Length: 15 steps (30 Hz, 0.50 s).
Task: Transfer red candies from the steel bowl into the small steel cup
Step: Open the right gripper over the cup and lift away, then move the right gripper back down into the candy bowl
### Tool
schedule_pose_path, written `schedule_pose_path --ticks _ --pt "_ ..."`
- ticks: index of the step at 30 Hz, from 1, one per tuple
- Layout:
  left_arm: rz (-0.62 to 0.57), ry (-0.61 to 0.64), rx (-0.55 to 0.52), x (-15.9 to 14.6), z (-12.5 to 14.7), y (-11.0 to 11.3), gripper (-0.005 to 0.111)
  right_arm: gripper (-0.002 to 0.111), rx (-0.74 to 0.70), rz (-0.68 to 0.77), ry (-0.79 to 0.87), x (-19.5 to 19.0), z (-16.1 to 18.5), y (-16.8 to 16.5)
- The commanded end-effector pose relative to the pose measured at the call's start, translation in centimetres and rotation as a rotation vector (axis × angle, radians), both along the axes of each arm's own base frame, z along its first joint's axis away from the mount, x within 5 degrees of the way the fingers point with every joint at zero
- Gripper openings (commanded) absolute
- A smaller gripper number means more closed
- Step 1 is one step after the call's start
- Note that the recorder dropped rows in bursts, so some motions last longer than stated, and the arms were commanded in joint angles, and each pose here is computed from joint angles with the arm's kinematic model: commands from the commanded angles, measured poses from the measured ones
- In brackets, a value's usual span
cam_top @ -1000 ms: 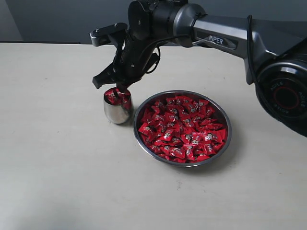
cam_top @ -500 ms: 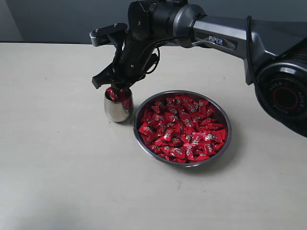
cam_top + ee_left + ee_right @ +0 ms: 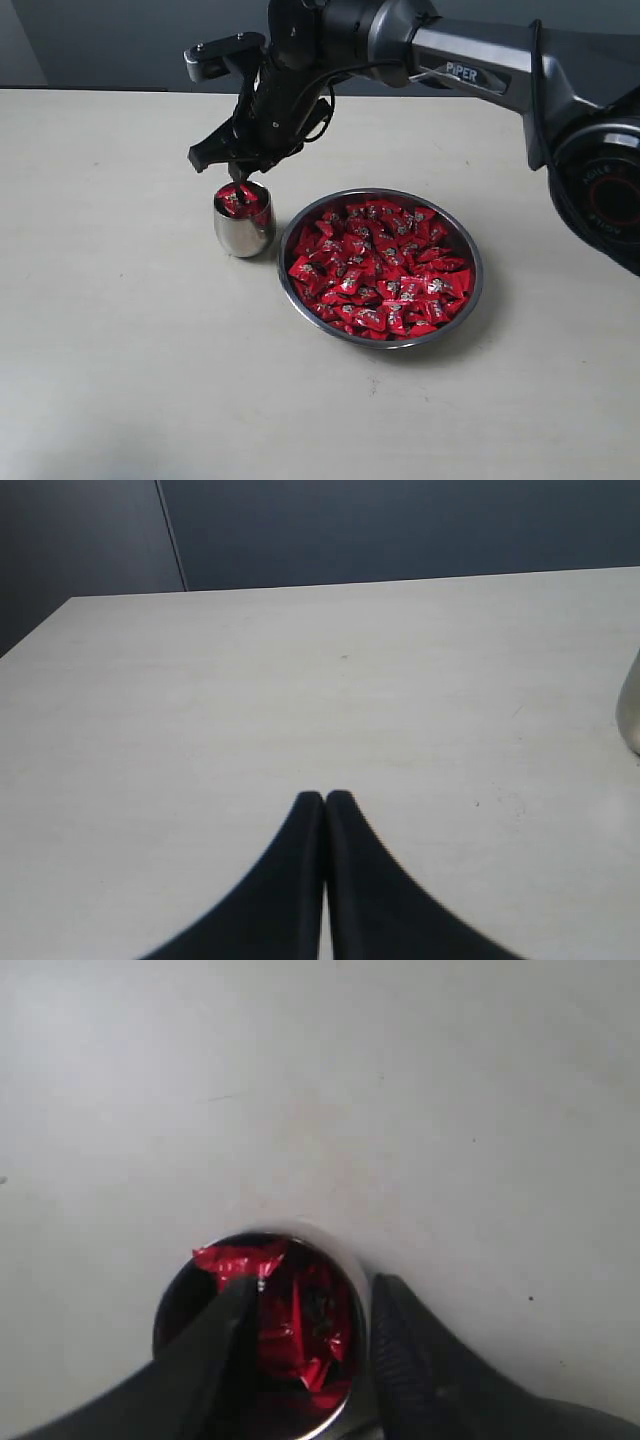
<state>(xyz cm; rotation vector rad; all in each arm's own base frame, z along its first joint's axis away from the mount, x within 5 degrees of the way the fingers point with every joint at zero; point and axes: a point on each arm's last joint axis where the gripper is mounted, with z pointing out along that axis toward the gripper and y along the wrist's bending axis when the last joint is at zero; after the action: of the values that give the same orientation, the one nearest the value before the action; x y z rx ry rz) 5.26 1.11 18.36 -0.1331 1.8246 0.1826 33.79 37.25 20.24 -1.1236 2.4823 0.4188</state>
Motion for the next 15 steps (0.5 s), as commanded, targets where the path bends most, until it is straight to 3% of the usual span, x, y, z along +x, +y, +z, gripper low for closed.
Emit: schedule_pose_path --ticks 1,10,15 --pt "-0.006 -0.008 0.002 0.0 -0.1 0.0 0.0 0.037 0.04 -0.001 -0.035 -0.2 2.5 -0.3" --pt "-0.006 -0.008 0.002 0.0 -0.1 0.0 0.0 0.037 0.062 -0.007 -0.107 -0.3 6.3 -1.7" --pt "-0.006 -0.008 0.002 0.0 -0.1 0.0 0.0 0.037 0.067 -0.067 -0.109 0.3 6.3 -4.2"
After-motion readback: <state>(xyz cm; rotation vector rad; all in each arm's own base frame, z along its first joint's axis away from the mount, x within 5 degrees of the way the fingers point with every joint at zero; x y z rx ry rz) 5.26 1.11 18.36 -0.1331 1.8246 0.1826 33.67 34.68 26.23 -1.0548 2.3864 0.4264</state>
